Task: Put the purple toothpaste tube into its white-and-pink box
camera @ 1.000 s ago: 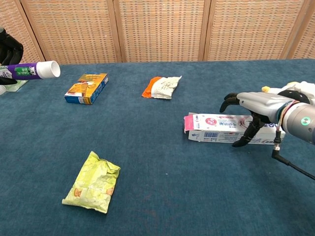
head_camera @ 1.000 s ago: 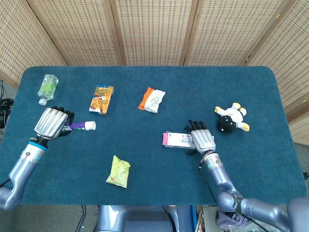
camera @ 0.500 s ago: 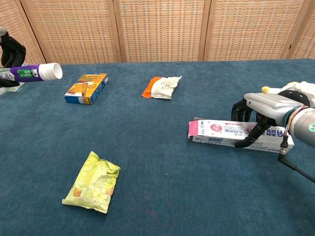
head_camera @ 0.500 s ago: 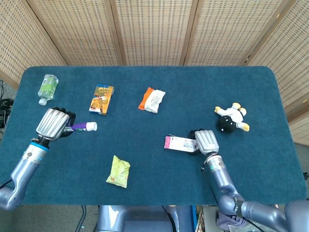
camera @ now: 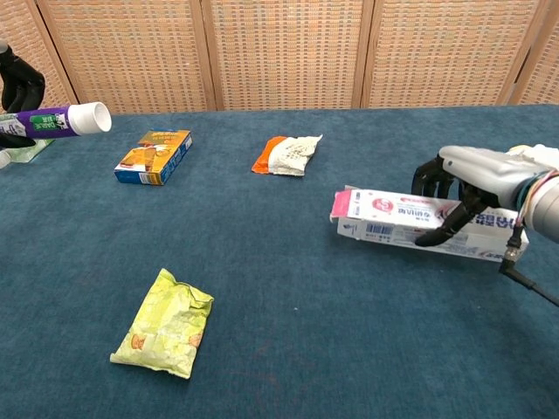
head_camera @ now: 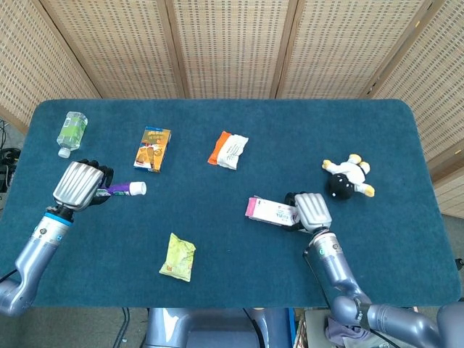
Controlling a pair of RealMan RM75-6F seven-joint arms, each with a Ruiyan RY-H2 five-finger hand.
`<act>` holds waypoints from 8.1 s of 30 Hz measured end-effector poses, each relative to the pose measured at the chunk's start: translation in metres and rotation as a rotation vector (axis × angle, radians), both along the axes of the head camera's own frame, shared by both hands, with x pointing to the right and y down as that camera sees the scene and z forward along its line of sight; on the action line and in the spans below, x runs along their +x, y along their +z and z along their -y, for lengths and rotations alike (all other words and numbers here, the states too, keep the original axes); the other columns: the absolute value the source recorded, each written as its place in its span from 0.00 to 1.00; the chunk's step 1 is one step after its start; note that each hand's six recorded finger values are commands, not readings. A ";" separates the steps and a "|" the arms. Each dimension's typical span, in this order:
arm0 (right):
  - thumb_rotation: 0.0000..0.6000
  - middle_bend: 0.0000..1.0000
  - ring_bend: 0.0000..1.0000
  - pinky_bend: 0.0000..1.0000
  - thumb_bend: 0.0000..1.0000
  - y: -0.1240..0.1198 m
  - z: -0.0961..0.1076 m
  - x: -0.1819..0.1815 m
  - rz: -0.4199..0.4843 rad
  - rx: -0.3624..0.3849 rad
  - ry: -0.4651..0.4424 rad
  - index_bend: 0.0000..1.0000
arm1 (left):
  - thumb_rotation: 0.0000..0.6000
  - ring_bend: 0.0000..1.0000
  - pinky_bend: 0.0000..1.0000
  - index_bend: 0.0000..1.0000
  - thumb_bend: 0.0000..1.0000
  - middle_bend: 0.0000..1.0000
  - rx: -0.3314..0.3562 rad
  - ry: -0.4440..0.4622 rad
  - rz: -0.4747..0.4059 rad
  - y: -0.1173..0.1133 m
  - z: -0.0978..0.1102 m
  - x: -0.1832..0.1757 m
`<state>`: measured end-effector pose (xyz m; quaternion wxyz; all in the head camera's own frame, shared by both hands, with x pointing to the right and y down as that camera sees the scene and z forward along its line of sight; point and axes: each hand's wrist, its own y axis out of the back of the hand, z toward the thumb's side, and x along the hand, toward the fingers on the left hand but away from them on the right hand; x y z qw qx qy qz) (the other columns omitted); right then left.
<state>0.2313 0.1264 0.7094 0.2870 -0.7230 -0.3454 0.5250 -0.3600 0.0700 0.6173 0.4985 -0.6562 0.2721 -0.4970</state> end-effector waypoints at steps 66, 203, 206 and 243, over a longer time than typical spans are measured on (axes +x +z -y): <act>1.00 0.54 0.45 0.57 0.00 -0.087 -0.019 -0.074 0.420 0.004 -0.019 0.60 | 1.00 0.54 0.55 0.83 0.31 0.68 0.017 0.345 0.274 -0.079 0.010 0.119; 1.00 0.53 0.45 0.57 0.00 -0.079 -0.016 -0.118 0.449 -0.039 -0.011 0.60 | 1.00 0.54 0.55 0.83 0.31 0.68 -0.038 0.318 0.138 -0.044 -0.018 0.176; 1.00 0.53 0.45 0.57 0.00 -0.079 -0.016 -0.120 0.452 -0.042 -0.014 0.60 | 1.00 0.54 0.55 0.83 0.31 0.68 -0.036 0.323 0.142 -0.044 -0.019 0.177; 1.00 0.53 0.45 0.57 0.00 -0.077 -0.027 -0.135 0.546 -0.101 -0.025 0.60 | 1.00 0.49 0.55 0.83 0.31 0.63 -0.019 0.326 0.146 -0.064 -0.022 0.209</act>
